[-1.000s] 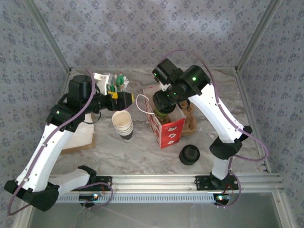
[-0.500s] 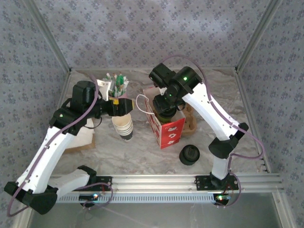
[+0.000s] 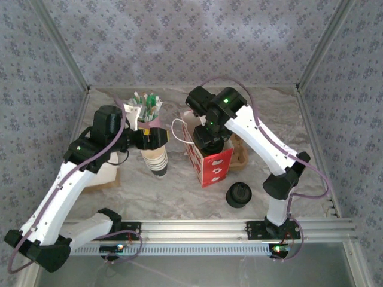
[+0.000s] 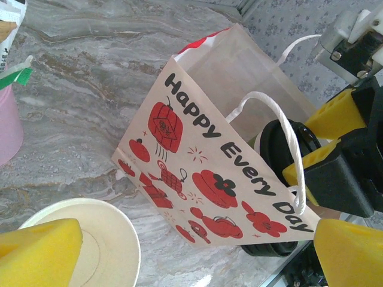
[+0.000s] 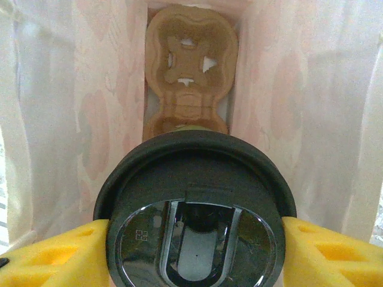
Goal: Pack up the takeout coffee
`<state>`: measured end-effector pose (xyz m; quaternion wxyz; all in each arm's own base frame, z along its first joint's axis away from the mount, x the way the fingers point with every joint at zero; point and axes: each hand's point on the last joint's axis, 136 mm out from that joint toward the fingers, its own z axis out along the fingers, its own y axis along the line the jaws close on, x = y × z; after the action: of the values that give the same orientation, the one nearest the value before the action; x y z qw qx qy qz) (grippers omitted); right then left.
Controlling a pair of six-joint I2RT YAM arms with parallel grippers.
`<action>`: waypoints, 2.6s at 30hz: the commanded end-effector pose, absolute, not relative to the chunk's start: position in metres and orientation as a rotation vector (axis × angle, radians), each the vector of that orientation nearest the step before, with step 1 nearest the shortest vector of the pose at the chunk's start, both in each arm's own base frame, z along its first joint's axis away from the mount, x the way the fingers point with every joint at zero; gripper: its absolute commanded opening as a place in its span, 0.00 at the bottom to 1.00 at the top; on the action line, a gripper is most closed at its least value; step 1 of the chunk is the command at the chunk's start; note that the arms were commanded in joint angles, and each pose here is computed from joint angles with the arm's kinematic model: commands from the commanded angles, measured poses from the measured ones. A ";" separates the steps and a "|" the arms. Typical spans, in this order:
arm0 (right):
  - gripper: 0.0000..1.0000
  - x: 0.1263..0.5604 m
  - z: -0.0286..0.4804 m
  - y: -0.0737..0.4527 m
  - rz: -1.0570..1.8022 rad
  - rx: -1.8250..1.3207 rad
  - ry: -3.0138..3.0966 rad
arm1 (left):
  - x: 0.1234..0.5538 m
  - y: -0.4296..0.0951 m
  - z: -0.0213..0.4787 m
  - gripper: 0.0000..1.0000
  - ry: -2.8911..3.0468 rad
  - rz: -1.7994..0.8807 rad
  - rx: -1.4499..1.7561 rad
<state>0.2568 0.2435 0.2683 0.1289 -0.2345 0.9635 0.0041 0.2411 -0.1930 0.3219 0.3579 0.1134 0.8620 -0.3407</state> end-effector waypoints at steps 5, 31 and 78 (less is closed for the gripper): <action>0.65 0.221 0.252 0.211 -0.185 -0.767 2.983 | 0.238 -0.195 0.324 1.00 2.209 -0.885 0.302; 0.66 0.217 0.223 0.208 -0.283 -0.815 3.079 | 0.240 -0.200 0.315 0.99 2.228 -0.882 0.327; 0.67 0.228 0.198 0.211 -0.358 -0.771 3.127 | 0.239 -0.205 0.300 0.99 2.246 -0.875 0.330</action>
<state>0.2541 0.2405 0.1958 0.0220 -0.2420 0.9681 -0.0617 0.2400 -0.2043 0.2945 0.3354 0.1251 0.8725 -0.3325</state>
